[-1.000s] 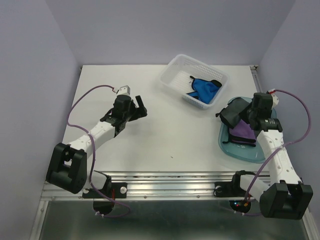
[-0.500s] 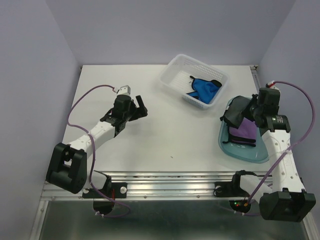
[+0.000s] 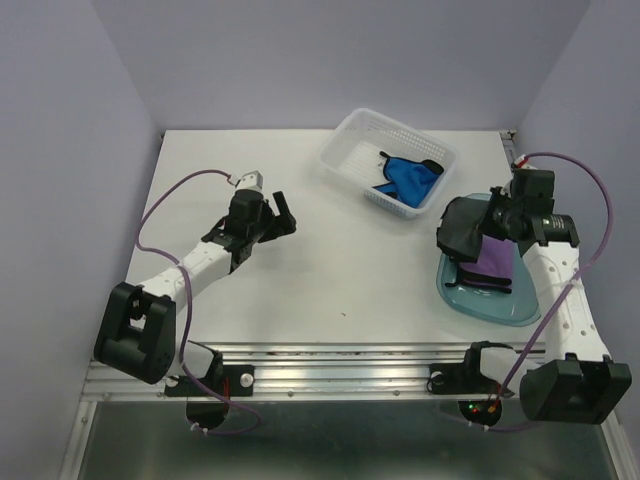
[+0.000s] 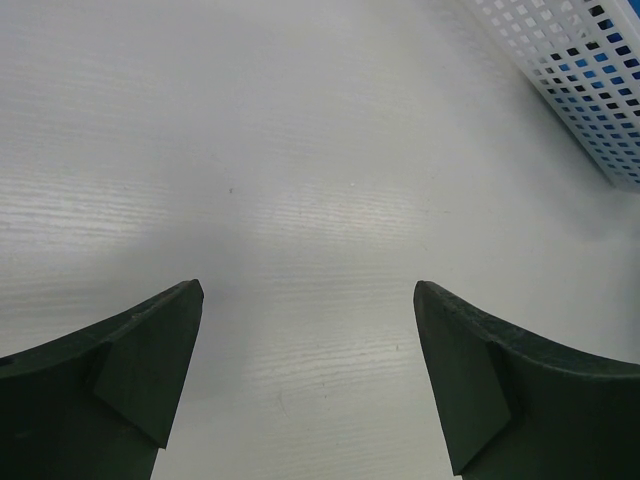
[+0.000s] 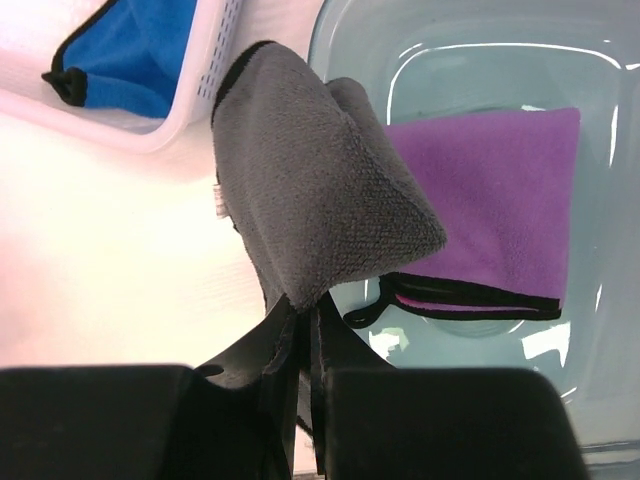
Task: Fold and stack the towels
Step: Neatly place the folded towel into the bin
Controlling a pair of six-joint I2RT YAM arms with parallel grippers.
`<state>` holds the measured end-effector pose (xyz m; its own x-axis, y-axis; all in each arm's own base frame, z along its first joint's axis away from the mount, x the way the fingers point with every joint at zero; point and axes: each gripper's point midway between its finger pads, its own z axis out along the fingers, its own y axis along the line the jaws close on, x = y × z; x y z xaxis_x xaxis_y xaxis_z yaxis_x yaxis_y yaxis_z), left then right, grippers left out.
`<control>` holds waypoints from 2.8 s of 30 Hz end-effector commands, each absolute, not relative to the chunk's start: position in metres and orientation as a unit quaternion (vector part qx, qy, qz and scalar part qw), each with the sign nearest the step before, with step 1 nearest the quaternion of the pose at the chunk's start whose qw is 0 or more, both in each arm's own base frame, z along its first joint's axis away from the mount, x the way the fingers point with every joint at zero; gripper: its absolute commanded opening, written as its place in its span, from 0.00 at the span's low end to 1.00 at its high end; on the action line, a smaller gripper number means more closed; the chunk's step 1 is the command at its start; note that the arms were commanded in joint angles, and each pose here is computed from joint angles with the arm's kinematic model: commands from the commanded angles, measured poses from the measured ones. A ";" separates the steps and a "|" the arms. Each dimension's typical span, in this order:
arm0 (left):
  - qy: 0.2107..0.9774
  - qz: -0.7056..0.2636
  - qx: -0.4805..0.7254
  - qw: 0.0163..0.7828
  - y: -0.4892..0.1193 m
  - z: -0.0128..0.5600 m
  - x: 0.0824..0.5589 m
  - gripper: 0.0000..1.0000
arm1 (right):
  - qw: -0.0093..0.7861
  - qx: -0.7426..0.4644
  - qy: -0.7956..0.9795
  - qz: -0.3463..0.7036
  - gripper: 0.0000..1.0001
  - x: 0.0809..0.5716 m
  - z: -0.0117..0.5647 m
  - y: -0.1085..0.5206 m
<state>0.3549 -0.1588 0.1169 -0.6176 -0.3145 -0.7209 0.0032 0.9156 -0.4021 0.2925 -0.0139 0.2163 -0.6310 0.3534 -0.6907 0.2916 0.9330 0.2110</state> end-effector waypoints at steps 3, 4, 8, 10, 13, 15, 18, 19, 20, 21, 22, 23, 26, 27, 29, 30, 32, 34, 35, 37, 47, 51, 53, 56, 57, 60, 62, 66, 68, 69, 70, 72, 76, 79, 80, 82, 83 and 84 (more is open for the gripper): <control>0.867 -0.194 -0.080 0.451 -0.161 0.132 0.365 0.99 | 0.381 0.152 0.910 0.055 0.01 0.298 0.208 -0.008; 0.868 -0.194 -0.080 0.451 -0.161 0.132 0.366 0.99 | 0.380 0.155 0.911 0.050 0.01 0.298 0.206 -0.010; 0.868 -0.195 -0.079 0.449 -0.162 0.131 0.367 0.99 | 0.362 0.161 0.917 0.037 0.01 0.300 0.193 -0.015; 0.869 -0.193 -0.079 0.448 -0.162 0.130 0.367 0.99 | 0.348 0.170 0.922 0.013 0.01 0.302 0.183 -0.024; 0.870 -0.195 -0.079 0.446 -0.163 0.129 0.368 0.99 | 0.328 0.167 0.930 0.011 0.01 0.307 0.167 -0.024; 0.871 -0.194 -0.079 0.445 -0.163 0.127 0.368 0.99 | 0.321 0.169 0.932 0.008 0.01 0.312 0.159 -0.025; 0.871 -0.196 -0.078 0.444 -0.163 0.127 0.367 0.99 | 0.307 0.172 0.936 0.000 0.01 0.317 0.148 -0.028; 0.870 -0.196 -0.078 0.445 -0.163 0.128 0.368 0.99 | 0.307 0.172 0.936 -0.001 0.01 0.318 0.147 -0.029; 0.871 -0.195 -0.078 0.444 -0.163 0.127 0.367 0.99 | 0.311 0.169 0.935 -0.002 0.01 0.321 0.147 -0.029; 0.871 -0.195 -0.078 0.445 -0.163 0.128 0.368 0.99 | 0.312 0.168 0.935 -0.002 0.01 0.322 0.148 -0.030; 0.871 -0.194 -0.077 0.445 -0.163 0.128 0.368 0.99 | 0.311 0.169 0.935 -0.008 0.01 0.322 0.148 -0.032; 0.871 -0.194 -0.078 0.444 -0.163 0.127 0.368 0.99 | 0.306 0.171 0.936 -0.015 0.01 0.320 0.146 -0.034; 0.872 -0.192 -0.079 0.444 -0.162 0.126 0.367 0.99 | 0.301 0.183 0.934 -0.048 0.01 0.317 0.147 -0.046; 0.871 -0.192 -0.078 0.445 -0.162 0.126 0.367 0.99 | 0.300 0.186 0.934 -0.053 0.01 0.316 0.147 -0.047; 0.871 -0.192 -0.080 0.445 -0.161 0.127 0.368 0.99 | 0.293 0.193 0.933 -0.073 0.01 0.312 0.145 -0.054; 0.871 -0.191 -0.079 0.446 -0.161 0.127 0.368 0.99 | 0.288 0.198 0.933 -0.081 0.01 0.309 0.144 -0.057; 0.871 -0.191 -0.080 0.445 -0.161 0.126 0.368 0.99 | 0.276 0.203 0.935 -0.096 0.01 0.305 0.138 -0.061; 0.871 -0.192 -0.080 0.446 -0.161 0.127 0.368 0.99 | 0.271 0.202 0.936 -0.095 0.01 0.306 0.133 -0.061; 0.871 -0.191 -0.080 0.446 -0.161 0.127 0.368 0.99 | 0.268 0.202 0.937 -0.095 0.01 0.307 0.131 -0.061; 0.871 -0.191 -0.080 0.446 -0.160 0.127 0.367 0.99 | 0.264 0.205 0.936 -0.109 0.01 0.307 0.129 -0.066; 0.871 -0.191 -0.080 0.446 -0.160 0.127 0.368 0.99 | 0.247 0.222 0.927 -0.177 0.01 0.305 0.124 -0.089; 0.871 -0.189 -0.080 0.446 -0.160 0.126 0.368 0.99 | 0.228 0.223 0.926 -0.202 0.04 0.301 0.117 -0.096; 0.871 -0.188 -0.081 0.447 -0.159 0.126 0.368 0.99 | 0.223 0.225 0.923 -0.218 0.04 0.300 0.117 -0.101; 0.871 -0.187 -0.083 0.446 -0.158 0.126 0.368 0.99 | 0.215 0.224 0.920 -0.238 0.05 0.297 0.117 -0.107; 0.871 -0.187 -0.082 0.447 -0.158 0.126 0.369 0.99 | 0.217 0.223 0.920 -0.238 0.05 0.299 0.116 -0.107; 0.870 -0.188 -0.083 0.449 -0.158 0.128 0.367 0.99 | 0.221 0.211 0.924 -0.227 0.06 0.307 0.113 -0.105; 0.869 -0.189 -0.083 0.450 -0.158 0.128 0.367 0.99 | 0.219 0.206 0.926 -0.227 0.08 0.311 0.110 -0.105; 0.869 -0.189 -0.083 0.451 -0.158 0.129 0.366 0.99 | 0.219 0.191 0.926 -0.242 0.10 0.320 0.107 -0.111; 0.869 -0.189 -0.083 0.451 -0.158 0.129 0.366 0.99 | 0.215 0.188 0.921 -0.263 0.10 0.322 0.106 -0.118; 0.867 -0.191 -0.082 0.452 -0.158 0.131 0.367 0.99 | 0.215 0.186 0.921 -0.265 0.12 0.323 0.105 -0.119; 0.868 -0.191 -0.081 0.451 -0.158 0.130 0.366 0.99 | 0.215 0.183 0.923 -0.262 0.14 0.324 0.103 -0.118; 0.867 -0.192 -0.081 0.452 -0.159 0.131 0.367 0.99 | 0.220 0.184 0.923 -0.255 0.17 0.327 0.101 -0.116; 0.868 -0.191 -0.082 0.452 -0.158 0.131 0.366 0.99 | 0.219 0.192 0.919 -0.266 0.24 0.325 0.101 -0.120; 0.868 -0.192 -0.081 0.451 -0.158 0.131 0.366 0.99 | 0.219 0.202 0.909 -0.291 0.36 0.323 0.107 -0.127; 0.868 -0.191 -0.081 0.452 -0.158 0.131 0.366 0.99 | 0.220 0.206 0.903 -0.305 0.41 0.321 0.112 -0.132; 0.868 -0.192 -0.080 0.451 -0.159 0.131 0.366 0.99 | 0.222 0.216 0.898 -0.313 0.62 0.319 0.117 -0.134; 0.867 -0.193 -0.081 0.451 -0.159 0.131 0.366 0.99 | 0.227 0.218 0.898 -0.307 0.64 0.320 0.121 -0.132; 0.867 -0.194 -0.080 0.452 -0.159 0.132 0.366 0.99 | 0.229 0.220 0.899 -0.302 0.66 0.319 0.124 -0.131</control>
